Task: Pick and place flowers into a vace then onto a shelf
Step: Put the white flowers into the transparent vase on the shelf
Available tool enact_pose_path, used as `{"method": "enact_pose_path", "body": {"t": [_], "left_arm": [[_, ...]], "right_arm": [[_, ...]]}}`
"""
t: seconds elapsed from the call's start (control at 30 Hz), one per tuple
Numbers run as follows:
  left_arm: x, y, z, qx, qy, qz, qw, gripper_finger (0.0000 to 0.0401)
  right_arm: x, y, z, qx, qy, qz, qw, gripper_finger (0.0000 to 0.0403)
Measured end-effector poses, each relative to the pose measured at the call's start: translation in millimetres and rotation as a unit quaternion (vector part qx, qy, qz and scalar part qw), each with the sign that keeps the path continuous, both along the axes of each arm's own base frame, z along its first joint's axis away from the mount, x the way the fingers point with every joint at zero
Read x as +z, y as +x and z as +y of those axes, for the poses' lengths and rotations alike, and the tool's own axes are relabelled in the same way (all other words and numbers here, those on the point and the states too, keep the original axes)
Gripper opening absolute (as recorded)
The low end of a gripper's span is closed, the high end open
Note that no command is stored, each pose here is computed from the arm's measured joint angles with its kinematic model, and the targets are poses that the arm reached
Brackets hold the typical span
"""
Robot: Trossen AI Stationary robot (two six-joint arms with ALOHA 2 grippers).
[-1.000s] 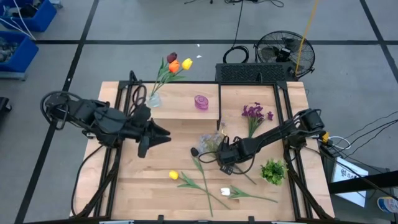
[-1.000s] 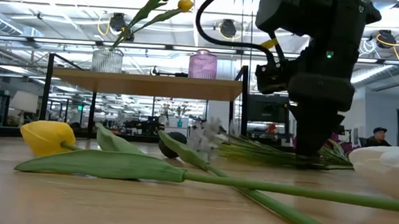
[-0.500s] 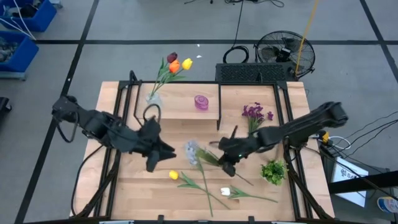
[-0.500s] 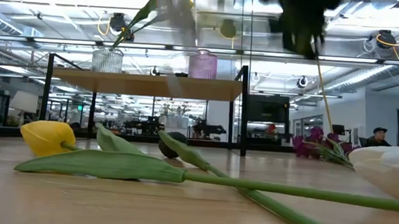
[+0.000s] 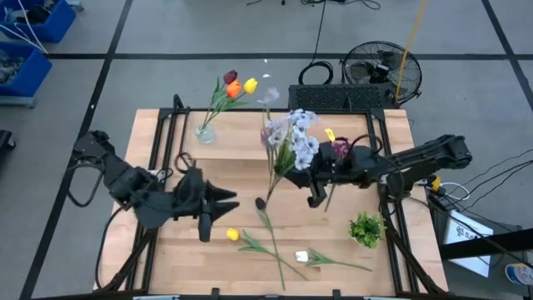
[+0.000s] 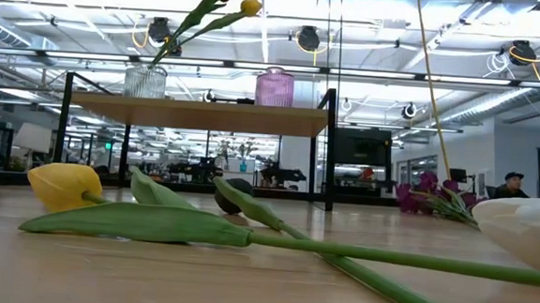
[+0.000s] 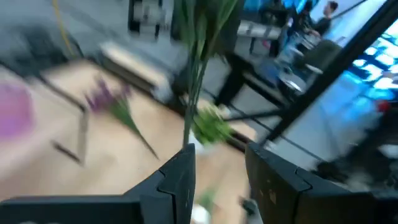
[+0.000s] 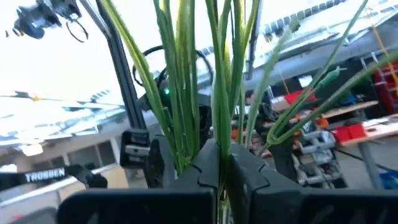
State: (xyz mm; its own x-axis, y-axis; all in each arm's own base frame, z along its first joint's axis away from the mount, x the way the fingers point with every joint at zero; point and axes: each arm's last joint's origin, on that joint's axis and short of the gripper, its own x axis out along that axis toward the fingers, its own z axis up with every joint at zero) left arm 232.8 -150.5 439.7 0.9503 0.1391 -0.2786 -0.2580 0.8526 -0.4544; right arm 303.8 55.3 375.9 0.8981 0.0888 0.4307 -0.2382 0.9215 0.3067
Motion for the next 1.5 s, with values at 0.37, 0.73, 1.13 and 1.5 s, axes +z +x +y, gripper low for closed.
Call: {"method": "enact_pose_path", "body": {"t": [0.37, 0.73, 1.13, 1.5], "left_arm": [[-19, 35, 8, 0.058, 0.095, 0.029, 0.993, 0.0145], [-20, 37, 10, 0.031, 0.091, 0.037, 0.995, 0.0145], [-17, 41, 17, 0.033, 0.121, 0.035, 0.991, 0.0145], [-10, 53, 29, -0.028, 0.102, 0.009, 0.994, 0.0145]], "right_arm": [[0, 57, 2, 0.085, -0.002, 0.006, 0.996, 0.0001], [3, 59, -6, 0.075, -0.005, 0.031, 0.997, 0.0002], [3, 55, -7, 0.071, -0.008, 0.068, 0.995, 0.0003], [4, 55, -11, 0.071, -0.002, 0.066, 0.995, 0.0004]]}}
